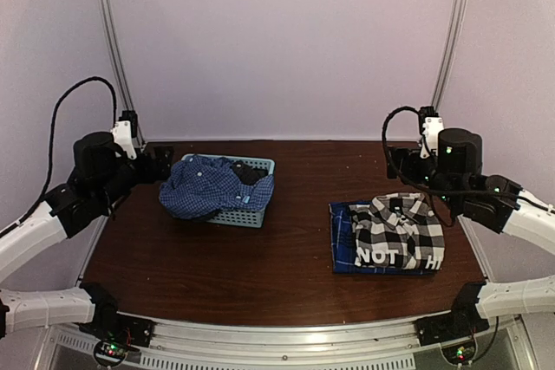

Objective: Fold and stack the long sleeve shirts
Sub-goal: Move the bin to the corner of the board.

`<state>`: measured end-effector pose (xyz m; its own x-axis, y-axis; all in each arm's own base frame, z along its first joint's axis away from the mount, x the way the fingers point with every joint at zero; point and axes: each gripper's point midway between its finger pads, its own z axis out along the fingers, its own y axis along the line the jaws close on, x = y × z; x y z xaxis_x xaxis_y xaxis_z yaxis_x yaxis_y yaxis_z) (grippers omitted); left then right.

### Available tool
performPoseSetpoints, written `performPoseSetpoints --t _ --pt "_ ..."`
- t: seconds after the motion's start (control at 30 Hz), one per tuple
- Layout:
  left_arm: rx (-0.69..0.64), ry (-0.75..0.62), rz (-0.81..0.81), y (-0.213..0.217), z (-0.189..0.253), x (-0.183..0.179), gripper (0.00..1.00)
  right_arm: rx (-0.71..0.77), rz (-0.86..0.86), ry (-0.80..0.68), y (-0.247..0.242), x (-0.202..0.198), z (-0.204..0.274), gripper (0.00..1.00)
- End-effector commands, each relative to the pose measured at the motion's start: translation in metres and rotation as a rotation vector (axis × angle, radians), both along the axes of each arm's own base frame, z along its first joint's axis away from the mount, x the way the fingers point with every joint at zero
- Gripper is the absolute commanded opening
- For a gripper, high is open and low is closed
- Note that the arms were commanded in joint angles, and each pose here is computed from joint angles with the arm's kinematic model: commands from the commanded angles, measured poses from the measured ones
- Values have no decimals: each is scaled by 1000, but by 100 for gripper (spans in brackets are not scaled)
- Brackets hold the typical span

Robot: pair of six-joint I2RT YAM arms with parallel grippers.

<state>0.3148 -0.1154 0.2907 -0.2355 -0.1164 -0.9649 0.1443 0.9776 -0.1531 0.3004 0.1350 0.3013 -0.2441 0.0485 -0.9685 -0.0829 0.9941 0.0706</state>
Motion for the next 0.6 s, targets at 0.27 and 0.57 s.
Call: performPoseSetpoints --t 0.27,0.57 --pt "-48 -10 -8 -6 5 8 98 13 -3 25 2 1 -8 100" --pt "-5 103 53 5 -20 23 98 31 17 37 4 -1 -13 100"
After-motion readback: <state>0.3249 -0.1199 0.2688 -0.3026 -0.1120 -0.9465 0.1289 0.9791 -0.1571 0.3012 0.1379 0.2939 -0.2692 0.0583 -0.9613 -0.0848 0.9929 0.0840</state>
